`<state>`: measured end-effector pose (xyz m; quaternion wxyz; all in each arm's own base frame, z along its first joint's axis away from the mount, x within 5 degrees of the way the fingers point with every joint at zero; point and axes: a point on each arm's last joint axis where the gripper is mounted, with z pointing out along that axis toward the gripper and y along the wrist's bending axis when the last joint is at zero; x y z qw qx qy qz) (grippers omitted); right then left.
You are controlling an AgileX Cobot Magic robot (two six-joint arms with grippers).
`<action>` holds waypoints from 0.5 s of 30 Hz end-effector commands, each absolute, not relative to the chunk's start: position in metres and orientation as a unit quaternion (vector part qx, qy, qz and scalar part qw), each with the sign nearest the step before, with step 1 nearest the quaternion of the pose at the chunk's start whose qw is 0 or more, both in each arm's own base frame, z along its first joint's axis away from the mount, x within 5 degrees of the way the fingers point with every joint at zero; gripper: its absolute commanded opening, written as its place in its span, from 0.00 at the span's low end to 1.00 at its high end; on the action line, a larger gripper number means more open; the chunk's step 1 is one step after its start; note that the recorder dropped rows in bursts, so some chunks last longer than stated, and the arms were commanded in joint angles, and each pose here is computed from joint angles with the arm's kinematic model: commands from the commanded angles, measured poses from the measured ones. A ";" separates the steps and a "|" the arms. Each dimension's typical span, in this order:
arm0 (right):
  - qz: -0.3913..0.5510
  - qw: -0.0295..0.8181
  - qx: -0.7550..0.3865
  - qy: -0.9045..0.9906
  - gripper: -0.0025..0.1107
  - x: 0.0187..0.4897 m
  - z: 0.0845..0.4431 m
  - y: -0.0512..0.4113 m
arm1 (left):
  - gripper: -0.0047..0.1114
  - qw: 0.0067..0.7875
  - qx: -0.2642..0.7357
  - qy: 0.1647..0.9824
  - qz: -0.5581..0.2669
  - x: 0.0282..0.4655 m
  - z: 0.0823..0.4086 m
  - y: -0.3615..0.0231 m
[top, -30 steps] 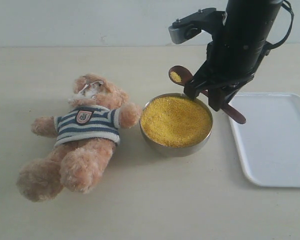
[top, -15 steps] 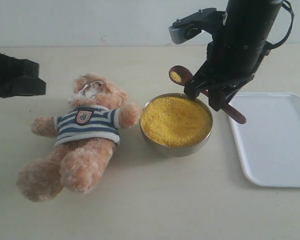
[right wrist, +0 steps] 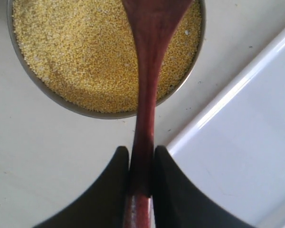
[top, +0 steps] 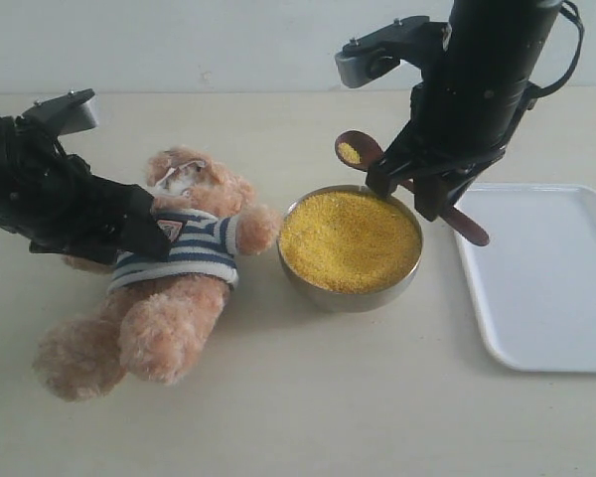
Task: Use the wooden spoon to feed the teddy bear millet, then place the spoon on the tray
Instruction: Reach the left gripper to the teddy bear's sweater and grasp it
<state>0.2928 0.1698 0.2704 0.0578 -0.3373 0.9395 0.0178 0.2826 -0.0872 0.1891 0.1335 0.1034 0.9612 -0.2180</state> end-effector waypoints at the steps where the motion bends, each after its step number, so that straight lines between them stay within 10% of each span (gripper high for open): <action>1: 0.018 0.061 -0.337 0.939 0.02 0.293 0.273 0.168 | 0.64 0.156 0.112 0.957 -0.218 0.285 0.191 -0.099; 15: 0.018 0.061 -0.337 0.939 0.02 0.293 0.273 0.168 | 0.70 0.164 0.081 0.950 -0.252 0.288 0.193 -0.105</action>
